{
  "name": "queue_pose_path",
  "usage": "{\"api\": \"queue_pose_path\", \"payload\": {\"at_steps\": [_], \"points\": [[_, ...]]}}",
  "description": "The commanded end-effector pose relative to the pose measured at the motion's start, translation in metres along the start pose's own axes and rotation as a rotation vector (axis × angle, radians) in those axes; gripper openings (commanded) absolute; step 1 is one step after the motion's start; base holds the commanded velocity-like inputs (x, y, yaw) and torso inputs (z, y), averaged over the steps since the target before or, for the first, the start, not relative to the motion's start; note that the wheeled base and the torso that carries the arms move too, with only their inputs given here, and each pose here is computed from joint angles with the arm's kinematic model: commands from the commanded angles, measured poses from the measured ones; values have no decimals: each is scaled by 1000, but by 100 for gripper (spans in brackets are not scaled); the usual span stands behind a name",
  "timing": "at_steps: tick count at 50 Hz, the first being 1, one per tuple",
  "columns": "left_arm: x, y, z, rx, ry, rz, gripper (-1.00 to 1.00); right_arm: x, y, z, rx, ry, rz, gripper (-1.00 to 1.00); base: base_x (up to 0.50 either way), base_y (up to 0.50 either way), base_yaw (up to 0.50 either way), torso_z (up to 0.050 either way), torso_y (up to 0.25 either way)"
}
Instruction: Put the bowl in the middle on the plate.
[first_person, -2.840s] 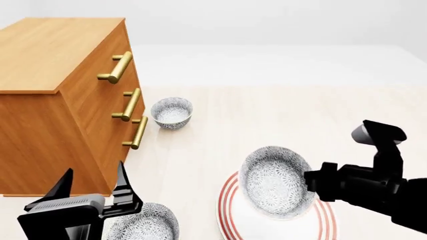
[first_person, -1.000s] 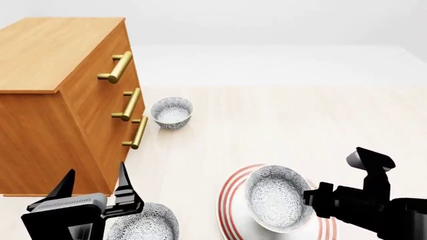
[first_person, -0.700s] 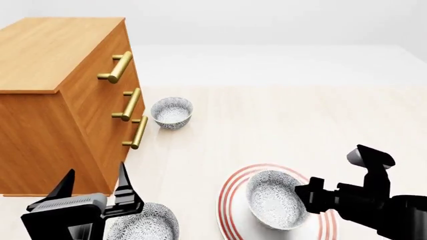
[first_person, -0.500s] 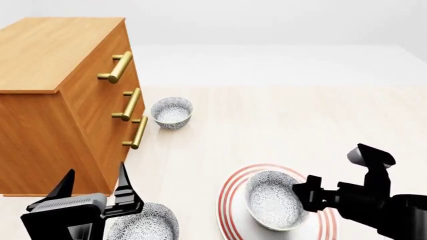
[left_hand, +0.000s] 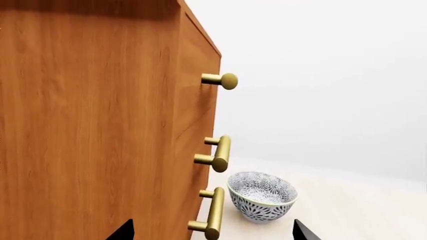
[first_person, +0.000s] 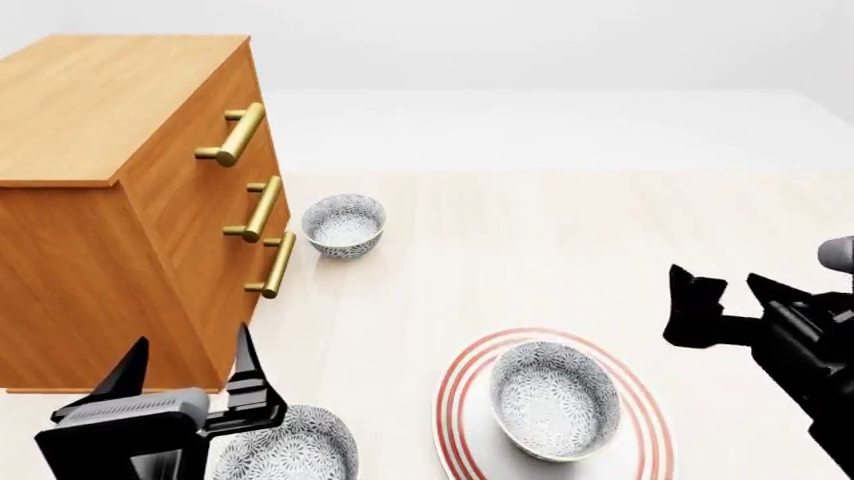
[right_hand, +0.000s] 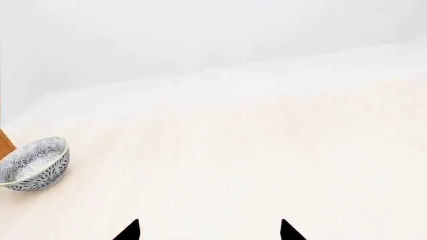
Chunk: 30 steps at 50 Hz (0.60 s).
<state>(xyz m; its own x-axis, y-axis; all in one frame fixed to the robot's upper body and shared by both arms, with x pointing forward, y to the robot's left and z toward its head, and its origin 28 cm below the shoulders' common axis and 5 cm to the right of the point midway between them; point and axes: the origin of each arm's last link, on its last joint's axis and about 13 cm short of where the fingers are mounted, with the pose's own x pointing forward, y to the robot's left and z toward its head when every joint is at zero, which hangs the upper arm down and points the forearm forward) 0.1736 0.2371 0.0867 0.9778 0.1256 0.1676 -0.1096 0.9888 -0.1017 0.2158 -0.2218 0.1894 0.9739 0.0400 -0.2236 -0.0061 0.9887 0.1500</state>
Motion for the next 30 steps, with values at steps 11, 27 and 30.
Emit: {"api": "queue_pose_path", "payload": {"at_steps": [11, 27, 30], "points": [[-1, 3, 5, -34, -40, 3, 100, -33, 9, -24, -225, -673, -216, 100, 0, 0, 0, 0, 250], [-2, 3, 7, -39, -56, 0, 100, -41, 17, -33, -256, -735, -195, 100, 0, 0, 0, 0, 250], [-2, 3, 6, -21, -60, 3, 100, -43, 19, -32, -258, -742, -190, 100, 0, 0, 0, 0, 62]]}}
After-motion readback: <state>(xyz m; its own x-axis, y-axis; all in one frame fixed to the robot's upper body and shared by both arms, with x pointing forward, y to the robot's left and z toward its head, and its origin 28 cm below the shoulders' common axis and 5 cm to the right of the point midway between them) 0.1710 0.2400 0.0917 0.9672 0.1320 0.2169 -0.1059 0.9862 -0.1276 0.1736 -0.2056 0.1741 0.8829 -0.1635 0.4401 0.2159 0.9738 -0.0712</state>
